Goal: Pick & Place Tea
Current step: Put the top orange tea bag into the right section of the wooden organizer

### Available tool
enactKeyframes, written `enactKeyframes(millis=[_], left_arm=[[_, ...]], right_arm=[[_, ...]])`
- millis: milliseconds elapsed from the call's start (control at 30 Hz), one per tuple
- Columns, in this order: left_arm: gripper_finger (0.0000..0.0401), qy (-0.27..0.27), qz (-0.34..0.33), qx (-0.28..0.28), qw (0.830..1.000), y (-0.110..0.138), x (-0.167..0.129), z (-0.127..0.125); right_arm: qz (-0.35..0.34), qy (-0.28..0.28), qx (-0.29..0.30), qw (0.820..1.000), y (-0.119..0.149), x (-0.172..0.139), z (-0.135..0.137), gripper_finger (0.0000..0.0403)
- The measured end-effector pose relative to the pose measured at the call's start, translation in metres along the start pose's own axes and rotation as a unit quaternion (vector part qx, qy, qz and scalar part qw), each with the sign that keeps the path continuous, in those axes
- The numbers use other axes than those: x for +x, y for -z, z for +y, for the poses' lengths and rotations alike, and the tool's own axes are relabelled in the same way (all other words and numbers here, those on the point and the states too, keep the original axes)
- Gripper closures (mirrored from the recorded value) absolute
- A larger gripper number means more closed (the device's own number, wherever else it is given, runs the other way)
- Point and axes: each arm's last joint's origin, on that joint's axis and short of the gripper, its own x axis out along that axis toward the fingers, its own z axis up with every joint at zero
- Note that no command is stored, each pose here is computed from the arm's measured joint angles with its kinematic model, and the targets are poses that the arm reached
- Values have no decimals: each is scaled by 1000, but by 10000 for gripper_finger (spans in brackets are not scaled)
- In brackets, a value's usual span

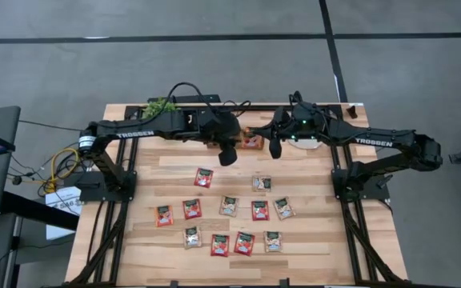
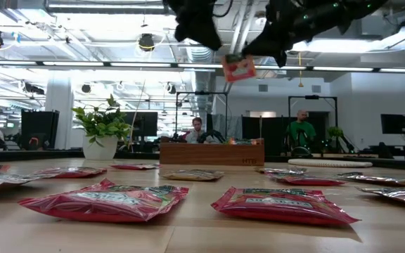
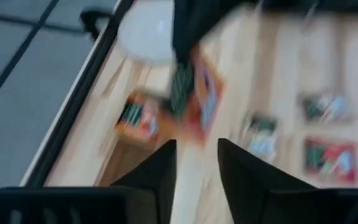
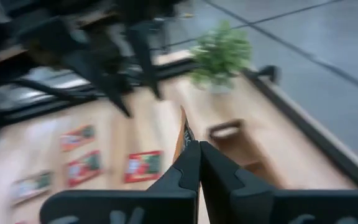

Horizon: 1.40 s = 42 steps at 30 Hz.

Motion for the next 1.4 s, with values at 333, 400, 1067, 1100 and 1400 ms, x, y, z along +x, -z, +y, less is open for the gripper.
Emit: enactKeyframes(millis=[333, 400, 1067, 1100, 1400], left_arm=[[268, -118, 188, -16, 975, 54, 10, 6], [268, -118, 208, -15, 971, 67, 16, 5], [268, -134, 266, -90, 950, 136, 12, 6], [268, -135, 261, -95, 951, 135, 10, 6], [268, -129, 221, -119, 959, 128, -7, 9]], right_arm=[[56, 100, 8, 993, 23, 25, -28, 403], [71, 108, 11, 992, 30, 34, -36, 403], [129, 134, 46, 981, 71, 74, -74, 403], [131, 135, 47, 981, 72, 75, -74, 403], [134, 147, 42, 979, 74, 75, -78, 403]])
